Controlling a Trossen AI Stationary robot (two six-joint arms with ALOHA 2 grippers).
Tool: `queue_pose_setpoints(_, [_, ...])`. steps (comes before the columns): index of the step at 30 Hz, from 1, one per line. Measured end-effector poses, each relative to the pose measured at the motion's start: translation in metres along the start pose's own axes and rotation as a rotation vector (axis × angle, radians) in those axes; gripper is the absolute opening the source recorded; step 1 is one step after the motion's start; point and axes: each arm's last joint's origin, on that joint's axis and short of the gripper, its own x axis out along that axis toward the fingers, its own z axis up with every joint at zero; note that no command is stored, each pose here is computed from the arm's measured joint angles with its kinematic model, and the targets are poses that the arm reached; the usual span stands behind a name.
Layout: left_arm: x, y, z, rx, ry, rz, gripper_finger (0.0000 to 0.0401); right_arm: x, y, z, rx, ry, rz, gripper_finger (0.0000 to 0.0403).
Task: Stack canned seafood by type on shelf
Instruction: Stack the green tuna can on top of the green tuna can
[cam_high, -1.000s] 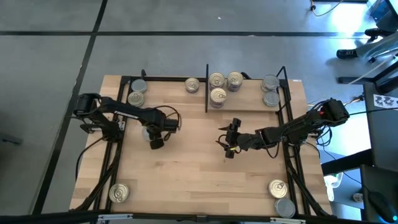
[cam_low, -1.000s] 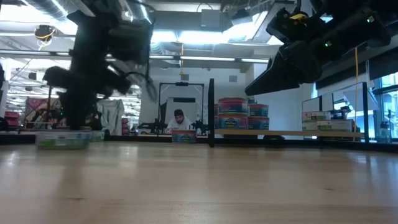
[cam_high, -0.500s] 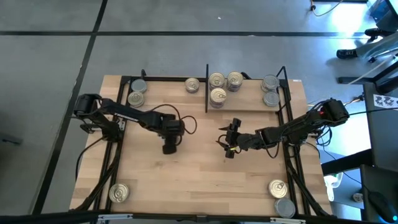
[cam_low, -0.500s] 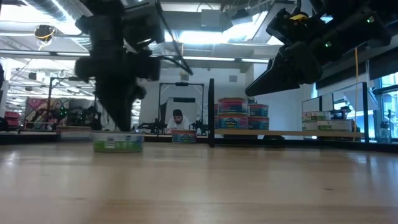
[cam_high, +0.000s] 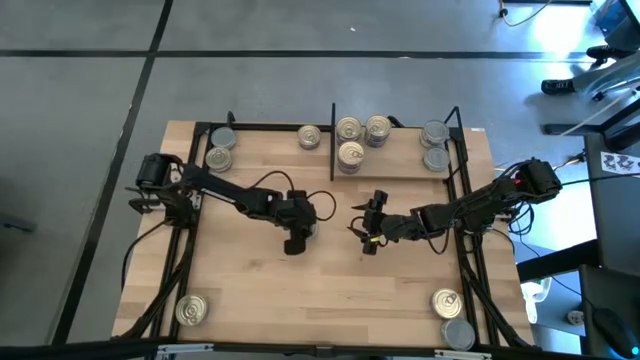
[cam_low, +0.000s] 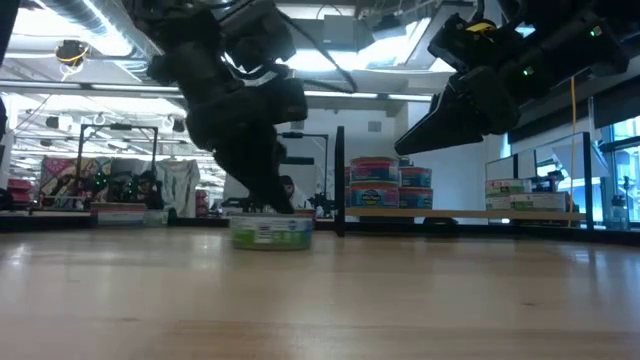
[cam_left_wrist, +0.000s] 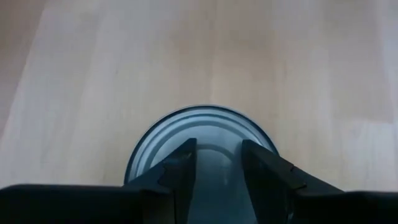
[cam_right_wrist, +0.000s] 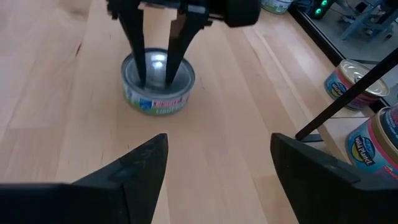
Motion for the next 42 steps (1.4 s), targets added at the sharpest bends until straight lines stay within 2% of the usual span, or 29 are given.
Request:
queue_pose_setpoints(7, [0.002,-0.005,0.012,0.019,-0.132,-0.035,0.0127,0.000,0.000,0.000,0.000,0.000,0.008,0.0284])
queue_pose_setpoints(10, [-0.006,-0.009,0.018,0.015,-0.085,-0.031,0.0127,0.000,0.000,0.000,0.000,0.001,0.009,0.0284])
queue_pose_setpoints(14, [-0.030,-0.016,0.025,-0.001,0.005,-0.028,0.0127,0.000,0.000,0.001,0.005,-0.007,0.009,0.0284])
queue_pose_setpoints(16, [-0.037,-0.019,0.020,0.009,0.035,-0.016,0.0127,0.000,0.000,0.001,0.009,-0.014,0.009,0.0284])
queue_pose_setpoints(20, [-0.041,-0.022,0.006,0.047,-0.006,-0.004,0.0127,0.000,0.000,0.003,0.017,-0.029,0.011,0.0284])
queue_pose_setpoints(26, [-0.026,-0.014,-0.017,0.033,-0.090,-0.003,0.0127,0.003,0.002,0.005,0.034,-0.058,0.012,0.0284])
queue_pose_setpoints(29, [-0.023,-0.011,-0.027,0.030,-0.072,0.003,0.0127,0.006,0.004,0.005,0.042,-0.073,0.012,0.0284])
queue_pose_setpoints(42, [-0.022,-0.008,-0.033,0.024,-0.053,0.003,0.0130,0.021,0.011,-0.005,0.039,-0.074,-0.002,0.0284])
